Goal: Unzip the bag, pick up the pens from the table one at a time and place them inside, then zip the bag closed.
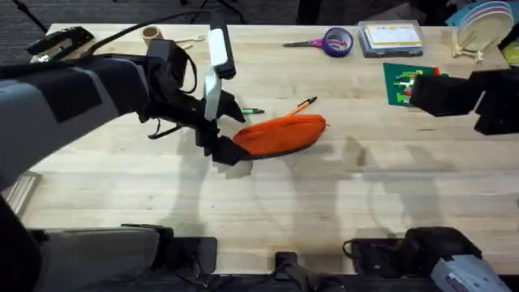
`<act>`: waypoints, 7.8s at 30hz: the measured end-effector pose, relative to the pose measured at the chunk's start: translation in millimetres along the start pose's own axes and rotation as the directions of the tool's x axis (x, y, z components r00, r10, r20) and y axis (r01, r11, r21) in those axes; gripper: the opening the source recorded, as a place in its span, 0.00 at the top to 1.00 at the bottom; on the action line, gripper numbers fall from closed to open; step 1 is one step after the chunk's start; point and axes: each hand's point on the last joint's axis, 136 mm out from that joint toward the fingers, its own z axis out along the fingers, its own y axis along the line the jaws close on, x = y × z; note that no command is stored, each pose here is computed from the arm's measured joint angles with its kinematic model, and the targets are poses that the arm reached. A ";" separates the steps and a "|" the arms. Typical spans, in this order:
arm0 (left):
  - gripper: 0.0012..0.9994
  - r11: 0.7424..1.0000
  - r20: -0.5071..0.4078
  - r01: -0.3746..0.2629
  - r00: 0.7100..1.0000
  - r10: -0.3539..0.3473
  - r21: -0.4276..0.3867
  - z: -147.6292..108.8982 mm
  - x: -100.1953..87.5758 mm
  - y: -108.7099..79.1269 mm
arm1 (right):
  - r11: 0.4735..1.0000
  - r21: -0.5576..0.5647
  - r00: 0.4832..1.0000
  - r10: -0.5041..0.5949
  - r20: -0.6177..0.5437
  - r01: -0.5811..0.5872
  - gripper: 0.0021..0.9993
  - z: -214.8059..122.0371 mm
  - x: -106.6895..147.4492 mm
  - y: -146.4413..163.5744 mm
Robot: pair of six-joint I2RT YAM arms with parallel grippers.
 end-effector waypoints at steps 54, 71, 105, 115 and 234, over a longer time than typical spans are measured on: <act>0.96 1.000 0.003 -0.011 1.000 0.011 0.001 0.5 -1.1 -0.2 | 0.896 -0.392 0.901 -0.332 -0.280 0.209 0.00 96.3 51.6 47.4; 0.96 1.000 0.005 -0.014 1.000 0.014 -0.002 0.5 -1.4 0.6 | 0.534 -0.515 0.675 -0.727 0.127 0.671 0.00 93.2 34.4 72.6; 0.96 1.000 0.005 -0.015 1.000 0.015 -0.003 0.5 -1.5 0.8 | 0.223 -0.746 0.616 -0.728 0.301 0.628 0.00 94.1 85.9 98.3; 0.96 1.000 0.005 -0.015 1.000 0.015 -0.003 0.5 -1.5 0.8 | 0.216 -0.739 0.599 -0.742 0.300 0.638 0.00 103.2 88.1 95.4; 0.96 0.999 -0.095 0.023 0.995 -0.026 -0.038 -4.5 20.5 5.8 | -0.299 -0.389 0.187 -0.531 0.827 0.871 0.97 79.4 73.1 259.0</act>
